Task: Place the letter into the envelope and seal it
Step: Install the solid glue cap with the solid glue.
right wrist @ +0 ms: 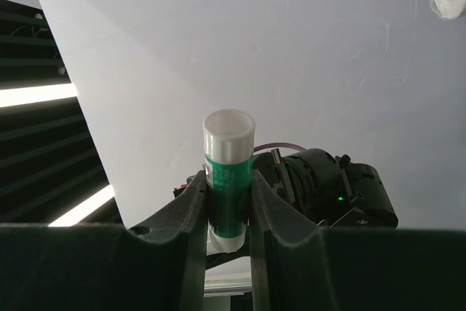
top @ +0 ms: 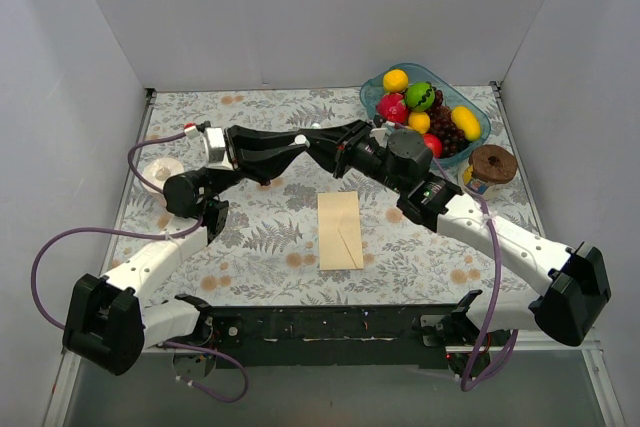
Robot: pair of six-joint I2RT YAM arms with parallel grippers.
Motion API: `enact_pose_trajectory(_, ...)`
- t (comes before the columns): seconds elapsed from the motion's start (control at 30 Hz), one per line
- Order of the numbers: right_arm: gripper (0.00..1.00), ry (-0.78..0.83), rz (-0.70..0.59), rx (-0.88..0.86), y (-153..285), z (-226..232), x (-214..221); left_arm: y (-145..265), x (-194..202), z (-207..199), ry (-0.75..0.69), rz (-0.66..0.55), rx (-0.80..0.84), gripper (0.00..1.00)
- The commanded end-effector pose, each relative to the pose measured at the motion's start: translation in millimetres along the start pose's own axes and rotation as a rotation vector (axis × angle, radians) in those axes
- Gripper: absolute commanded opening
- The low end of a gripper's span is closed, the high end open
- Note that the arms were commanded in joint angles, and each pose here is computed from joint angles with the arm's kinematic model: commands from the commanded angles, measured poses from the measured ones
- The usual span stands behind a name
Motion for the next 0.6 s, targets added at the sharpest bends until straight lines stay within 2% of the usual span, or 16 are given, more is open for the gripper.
enact_pose_trajectory(0.0,0.01,-0.012,0.033,-0.217,13.6,49.6,11.4,8.8,11.2,-7.0,-0.002,0.055,0.037,0.00)
enact_pose_trajectory(0.57,0.01,-0.034,0.052,-0.267,14.7,57.0,13.0,27.4,34.8,-21.0,-0.065,0.094,0.155,0.00)
Point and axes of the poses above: each gripper's point midway between its finger pads, its own y axis back along the fingers, its own z axis along the line the jaws close on, x = y × z, the point moved 7 cm from there along y, back along the fingers, and after that the axes turned 6 degrees about y, right-handed, at the moved point
